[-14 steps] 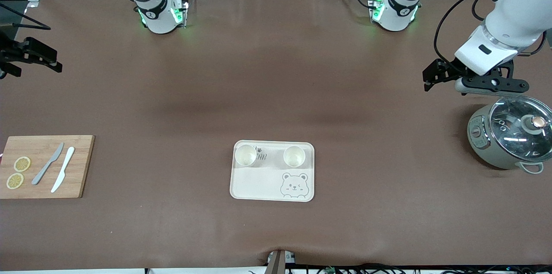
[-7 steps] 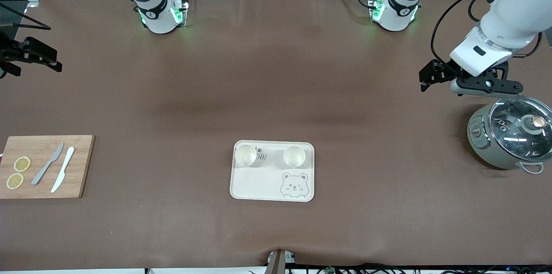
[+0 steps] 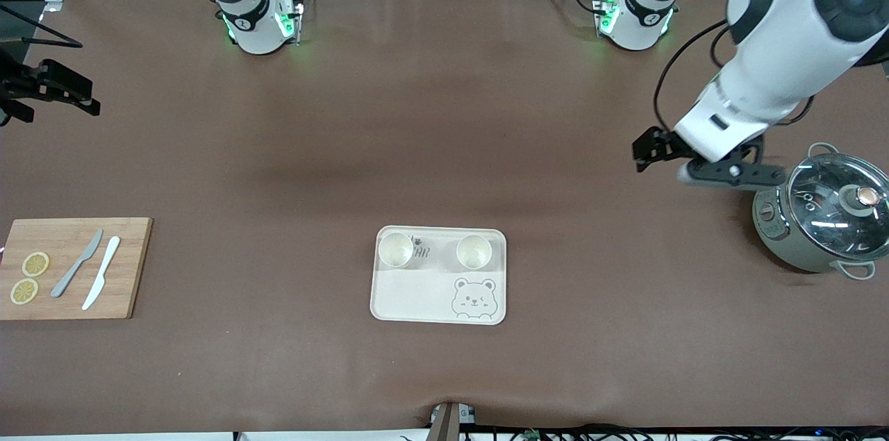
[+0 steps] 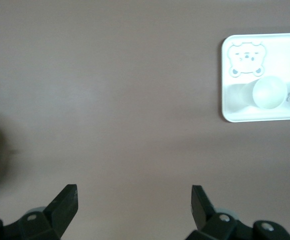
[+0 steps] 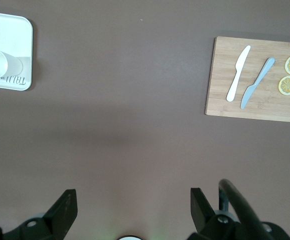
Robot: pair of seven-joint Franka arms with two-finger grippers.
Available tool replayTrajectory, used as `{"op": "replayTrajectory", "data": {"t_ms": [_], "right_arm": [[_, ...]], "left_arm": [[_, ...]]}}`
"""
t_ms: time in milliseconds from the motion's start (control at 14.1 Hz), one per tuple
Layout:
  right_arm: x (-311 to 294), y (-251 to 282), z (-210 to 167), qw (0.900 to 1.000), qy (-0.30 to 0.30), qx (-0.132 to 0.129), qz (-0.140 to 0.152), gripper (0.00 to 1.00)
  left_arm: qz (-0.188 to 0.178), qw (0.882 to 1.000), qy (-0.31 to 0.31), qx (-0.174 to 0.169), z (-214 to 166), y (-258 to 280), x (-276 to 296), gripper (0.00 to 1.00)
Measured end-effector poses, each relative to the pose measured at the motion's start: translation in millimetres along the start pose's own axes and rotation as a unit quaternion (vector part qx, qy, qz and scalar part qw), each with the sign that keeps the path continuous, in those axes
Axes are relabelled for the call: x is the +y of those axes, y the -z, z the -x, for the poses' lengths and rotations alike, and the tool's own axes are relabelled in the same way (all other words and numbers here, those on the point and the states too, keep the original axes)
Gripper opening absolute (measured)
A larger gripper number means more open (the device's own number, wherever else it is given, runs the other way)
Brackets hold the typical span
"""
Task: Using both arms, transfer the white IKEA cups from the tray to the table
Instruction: 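Move the left gripper toward the white cups on the tray, then lower the open left gripper around the nearer white paper cup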
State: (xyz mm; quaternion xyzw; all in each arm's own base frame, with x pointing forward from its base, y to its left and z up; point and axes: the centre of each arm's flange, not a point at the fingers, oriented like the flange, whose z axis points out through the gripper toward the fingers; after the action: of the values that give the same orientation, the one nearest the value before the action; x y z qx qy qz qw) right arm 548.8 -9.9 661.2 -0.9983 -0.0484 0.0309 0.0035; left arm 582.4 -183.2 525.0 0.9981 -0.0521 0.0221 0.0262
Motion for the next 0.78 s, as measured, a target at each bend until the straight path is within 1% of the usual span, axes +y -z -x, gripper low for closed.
{"op": "replayTrajectory", "data": {"t_ms": [213, 427, 640, 783], "right_arm": [[1, -2, 4, 1.0, -0.002, -0.015, -0.002, 1.0], [1, -2, 4, 1.0, -0.003, -0.017, -0.002, 1.0], [4, -2, 6, 1.0, -0.006, -0.021, -0.003, 1.0], [5, -3, 7, 1.0, -0.008, -0.024, -0.003, 1.0]], "left_arm": [[0.0, 1.0, -0.008, -0.016, -21, -37, 49, 1.0], [0.003, 1.0, -0.015, -0.027, -37, -73, 104, 1.0], [0.005, 0.999, -0.026, -0.03, -50, -103, 138, 1.0], [0.003, 0.999, -0.031, -0.028, -59, -121, 150, 1.0]]}}
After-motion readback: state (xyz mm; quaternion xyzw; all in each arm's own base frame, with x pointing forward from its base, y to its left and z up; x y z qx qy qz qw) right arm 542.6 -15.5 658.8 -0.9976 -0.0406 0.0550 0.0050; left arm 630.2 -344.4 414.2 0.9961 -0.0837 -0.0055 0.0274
